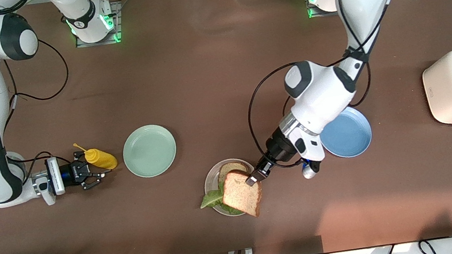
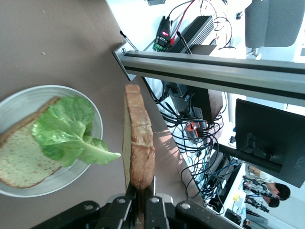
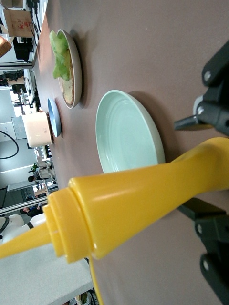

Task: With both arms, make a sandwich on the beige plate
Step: 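Lower the toast with the left gripper while the right gripper withdraws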

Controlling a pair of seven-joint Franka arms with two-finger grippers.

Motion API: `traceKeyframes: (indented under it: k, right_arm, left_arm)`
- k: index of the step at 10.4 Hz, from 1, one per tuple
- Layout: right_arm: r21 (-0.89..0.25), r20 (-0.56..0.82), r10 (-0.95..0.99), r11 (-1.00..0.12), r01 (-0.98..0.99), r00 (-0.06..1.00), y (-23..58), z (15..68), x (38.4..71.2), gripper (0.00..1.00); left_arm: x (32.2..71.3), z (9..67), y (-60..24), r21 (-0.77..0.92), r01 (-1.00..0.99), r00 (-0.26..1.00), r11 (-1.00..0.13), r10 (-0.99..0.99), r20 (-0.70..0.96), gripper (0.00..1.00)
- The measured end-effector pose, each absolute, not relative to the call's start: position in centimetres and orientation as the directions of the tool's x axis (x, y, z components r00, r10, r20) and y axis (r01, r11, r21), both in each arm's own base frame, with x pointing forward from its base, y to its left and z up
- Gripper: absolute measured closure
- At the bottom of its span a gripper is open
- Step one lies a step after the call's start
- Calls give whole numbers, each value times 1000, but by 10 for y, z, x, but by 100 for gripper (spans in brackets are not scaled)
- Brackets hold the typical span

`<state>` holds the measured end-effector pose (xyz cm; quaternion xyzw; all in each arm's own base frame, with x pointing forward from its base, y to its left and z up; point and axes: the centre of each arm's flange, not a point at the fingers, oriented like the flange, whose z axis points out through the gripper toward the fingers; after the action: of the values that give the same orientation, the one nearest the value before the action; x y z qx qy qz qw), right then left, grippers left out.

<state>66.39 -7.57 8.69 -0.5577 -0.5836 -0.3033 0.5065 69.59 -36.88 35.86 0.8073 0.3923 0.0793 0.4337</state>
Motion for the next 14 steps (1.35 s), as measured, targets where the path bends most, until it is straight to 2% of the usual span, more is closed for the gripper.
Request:
traceKeyframes:
  k: [2,6,9,12,14]
  right_arm:
    - [-212,924,356,184,960,136,-84,88,664,0]
    - [-225,887,440,155,962,136,-128,95,661,0]
    - [-238,834,538,153,959,121,-156,126,664,0]
    - [-331,682,702,45,943,205,-175,194,678,0]
    - [-343,588,774,-22,939,233,-170,249,688,0]
  left_arm:
    - [698,339,-385,771,565,675,-295,702,-226,92]
    - [703,302,-394,755,590,665,-286,703,-254,92]
    - [699,279,-398,737,606,664,-299,700,-262,92]
    - [693,255,-404,718,611,670,-334,700,-246,92]
    - [693,246,-403,710,616,669,-341,703,-242,92]
